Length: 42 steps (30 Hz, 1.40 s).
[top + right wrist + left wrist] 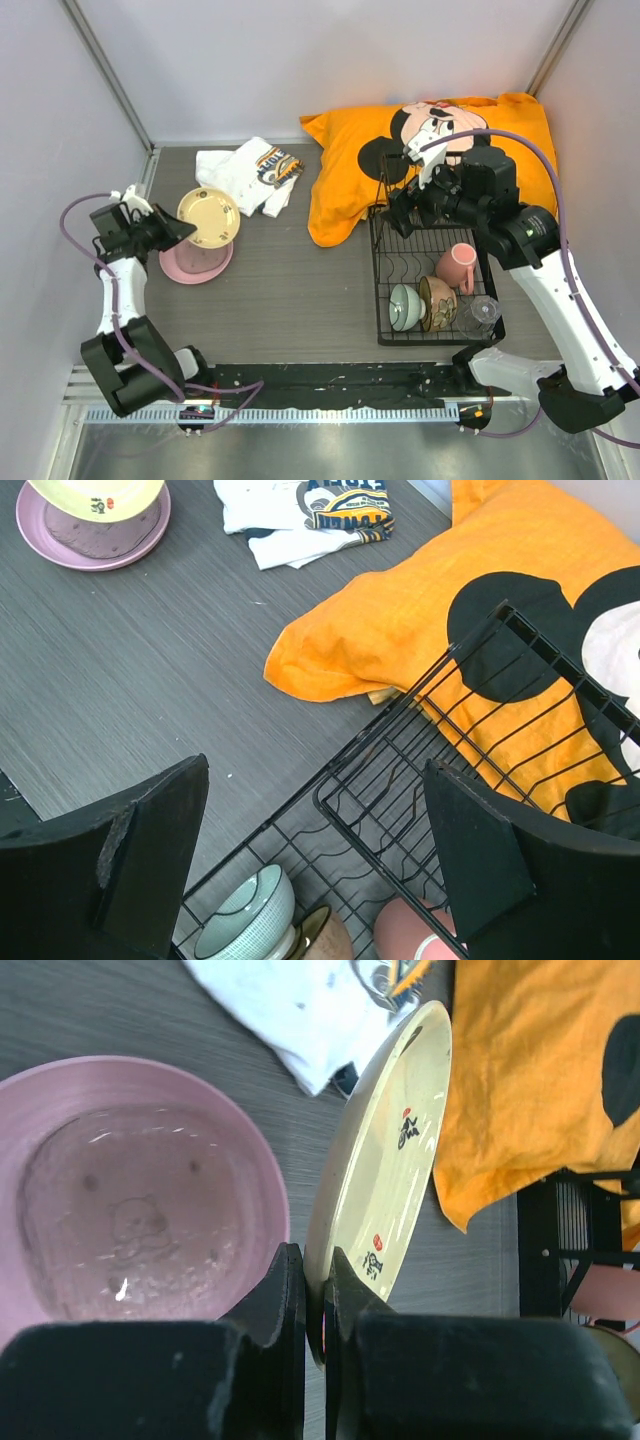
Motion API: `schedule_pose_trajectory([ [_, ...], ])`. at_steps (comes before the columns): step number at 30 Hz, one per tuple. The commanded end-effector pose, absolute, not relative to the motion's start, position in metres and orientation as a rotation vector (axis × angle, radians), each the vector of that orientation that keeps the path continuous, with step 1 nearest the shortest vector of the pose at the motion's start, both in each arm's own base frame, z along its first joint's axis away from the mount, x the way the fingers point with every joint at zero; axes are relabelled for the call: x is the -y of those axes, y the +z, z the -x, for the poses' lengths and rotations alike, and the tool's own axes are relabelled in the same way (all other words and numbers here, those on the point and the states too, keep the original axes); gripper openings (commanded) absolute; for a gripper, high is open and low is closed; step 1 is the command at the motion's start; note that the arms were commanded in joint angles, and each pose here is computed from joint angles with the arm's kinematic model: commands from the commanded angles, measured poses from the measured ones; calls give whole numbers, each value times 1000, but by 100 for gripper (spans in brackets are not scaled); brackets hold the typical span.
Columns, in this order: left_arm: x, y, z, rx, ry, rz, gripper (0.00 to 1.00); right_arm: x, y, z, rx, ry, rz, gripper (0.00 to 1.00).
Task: Unload the mixed dishes from the dish rack
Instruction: Place the plate at the center of the board.
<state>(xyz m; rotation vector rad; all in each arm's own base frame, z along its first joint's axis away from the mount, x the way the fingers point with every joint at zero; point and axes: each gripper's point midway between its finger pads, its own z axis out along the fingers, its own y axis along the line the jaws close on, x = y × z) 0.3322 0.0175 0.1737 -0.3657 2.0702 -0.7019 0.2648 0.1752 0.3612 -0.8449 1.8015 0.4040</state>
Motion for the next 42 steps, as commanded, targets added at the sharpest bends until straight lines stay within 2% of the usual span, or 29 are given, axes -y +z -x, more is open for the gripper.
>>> schedule_pose_trajectory([
  [1,-35,175,-331,-2041,-769,368,0,-171,379,-266,-1728,376,813,93],
  [13,-73,108,-326,-2167,-760,507,0,-153,383,-271,-1738,270,772,95],
  [23,-85,76,-316,-2228,-752,550,2,-137,364,-278,-1804,159,759,96],
  [26,-84,69,-311,-2250,-755,549,18,-129,355,-276,-1831,123,756,96],
  [27,-84,68,-311,-2253,-757,553,26,-127,352,-275,-1842,112,755,96],
  [29,-84,69,-310,-2256,-763,551,33,-115,341,-272,-1886,56,744,96],
  [30,-84,70,-309,-2258,-760,551,43,-113,332,-271,-1911,43,747,96],
  [32,-84,71,-309,-2256,-760,548,53,-102,324,-265,-1947,1,732,96],
  [35,-84,73,-309,-2254,-760,547,72,-88,308,-256,-2008,-51,707,95],
  [42,-84,97,-314,-2214,-754,499,90,-70,266,-225,-2165,-77,741,95],
])
